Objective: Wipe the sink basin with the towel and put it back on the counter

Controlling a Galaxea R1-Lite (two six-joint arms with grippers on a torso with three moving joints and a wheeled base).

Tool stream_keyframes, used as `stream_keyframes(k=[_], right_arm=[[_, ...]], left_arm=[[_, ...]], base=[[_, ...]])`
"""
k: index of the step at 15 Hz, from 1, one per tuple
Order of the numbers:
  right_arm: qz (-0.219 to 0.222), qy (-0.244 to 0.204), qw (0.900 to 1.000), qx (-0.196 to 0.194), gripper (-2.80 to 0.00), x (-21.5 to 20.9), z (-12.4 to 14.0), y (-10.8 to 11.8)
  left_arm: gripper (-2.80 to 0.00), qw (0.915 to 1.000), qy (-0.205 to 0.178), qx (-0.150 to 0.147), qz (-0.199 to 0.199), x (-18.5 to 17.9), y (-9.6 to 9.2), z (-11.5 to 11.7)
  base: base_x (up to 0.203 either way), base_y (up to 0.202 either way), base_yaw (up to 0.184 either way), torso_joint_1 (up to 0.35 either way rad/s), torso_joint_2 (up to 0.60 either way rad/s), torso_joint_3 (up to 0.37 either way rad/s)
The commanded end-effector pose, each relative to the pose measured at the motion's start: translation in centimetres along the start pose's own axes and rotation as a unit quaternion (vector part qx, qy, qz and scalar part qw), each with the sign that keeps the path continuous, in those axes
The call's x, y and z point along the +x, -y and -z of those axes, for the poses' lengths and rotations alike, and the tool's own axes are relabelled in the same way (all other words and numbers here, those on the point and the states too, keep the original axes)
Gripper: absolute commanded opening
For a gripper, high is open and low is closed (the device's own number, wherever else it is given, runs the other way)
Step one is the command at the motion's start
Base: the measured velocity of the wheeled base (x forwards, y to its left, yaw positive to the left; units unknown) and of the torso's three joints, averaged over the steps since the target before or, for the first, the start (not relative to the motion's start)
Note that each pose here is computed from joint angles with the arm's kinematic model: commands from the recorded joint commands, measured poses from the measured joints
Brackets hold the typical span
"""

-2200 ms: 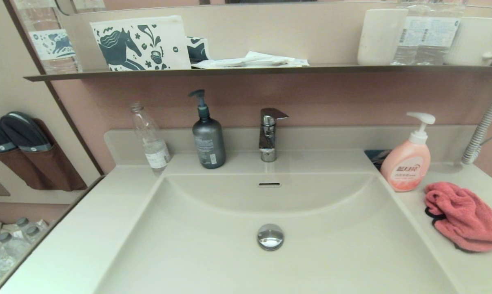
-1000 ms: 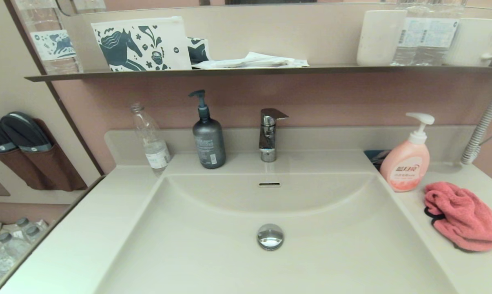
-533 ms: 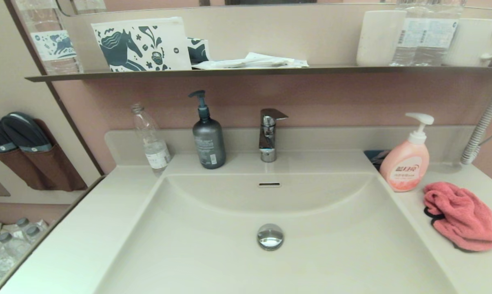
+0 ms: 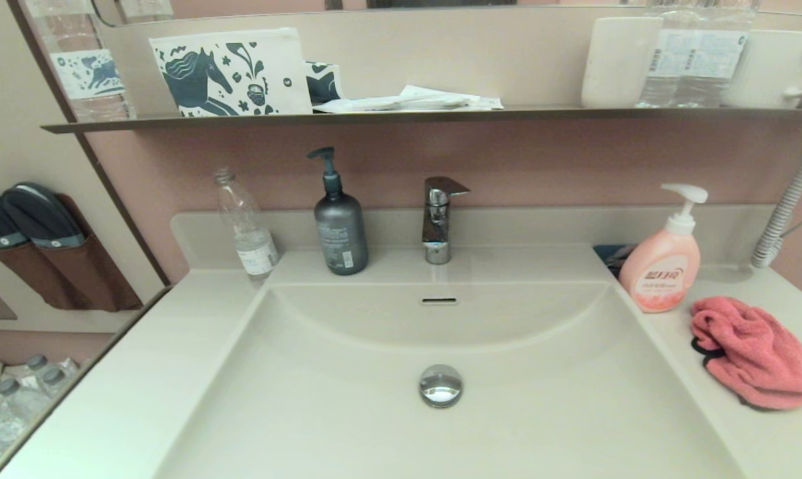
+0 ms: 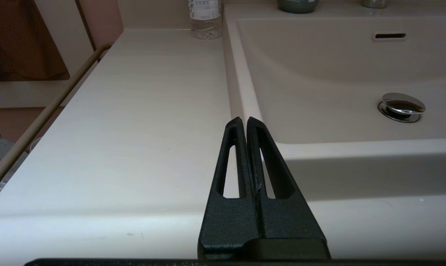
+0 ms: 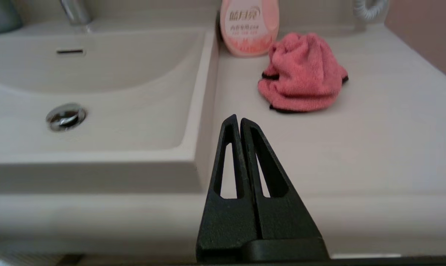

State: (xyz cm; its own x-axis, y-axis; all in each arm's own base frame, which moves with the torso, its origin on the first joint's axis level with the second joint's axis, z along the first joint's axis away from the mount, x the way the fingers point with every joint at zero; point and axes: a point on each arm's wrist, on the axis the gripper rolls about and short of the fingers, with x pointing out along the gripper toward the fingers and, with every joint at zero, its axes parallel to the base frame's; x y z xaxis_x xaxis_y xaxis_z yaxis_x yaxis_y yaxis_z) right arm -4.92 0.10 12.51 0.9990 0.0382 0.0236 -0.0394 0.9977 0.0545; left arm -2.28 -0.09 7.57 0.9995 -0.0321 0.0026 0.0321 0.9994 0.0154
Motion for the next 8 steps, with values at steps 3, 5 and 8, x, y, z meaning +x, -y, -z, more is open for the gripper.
stream_keyframes(k=[3, 5, 8], right_arm=[[0.007, 0.019, 1.000, -0.007, -2.80, 1.8, 2.9, 0.3], [0.011, 0.004, 1.000, -0.022, -2.80, 2.2, 4.0, 0.4], [0.023, -0.005, 0.999, -0.034, -2.80, 2.5, 4.8, 0.5]], left_arm=[[-2.80, 1.0000, -0.001, 0.000, 0.000, 0.0, 0.0, 0.0], [-2.80, 1.0000, -0.001, 0.000, 0.000, 0.0, 0.0, 0.0], [-2.80, 1.0000, -0.001, 0.000, 0.000, 0.0, 0.0, 0.0]], base=[[0.000, 0.000, 0.000, 0.000, 0.00, 0.000], [0.000, 0.000, 0.000, 0.000, 0.00, 0.000], [0.000, 0.000, 0.000, 0.000, 0.00, 0.000]])
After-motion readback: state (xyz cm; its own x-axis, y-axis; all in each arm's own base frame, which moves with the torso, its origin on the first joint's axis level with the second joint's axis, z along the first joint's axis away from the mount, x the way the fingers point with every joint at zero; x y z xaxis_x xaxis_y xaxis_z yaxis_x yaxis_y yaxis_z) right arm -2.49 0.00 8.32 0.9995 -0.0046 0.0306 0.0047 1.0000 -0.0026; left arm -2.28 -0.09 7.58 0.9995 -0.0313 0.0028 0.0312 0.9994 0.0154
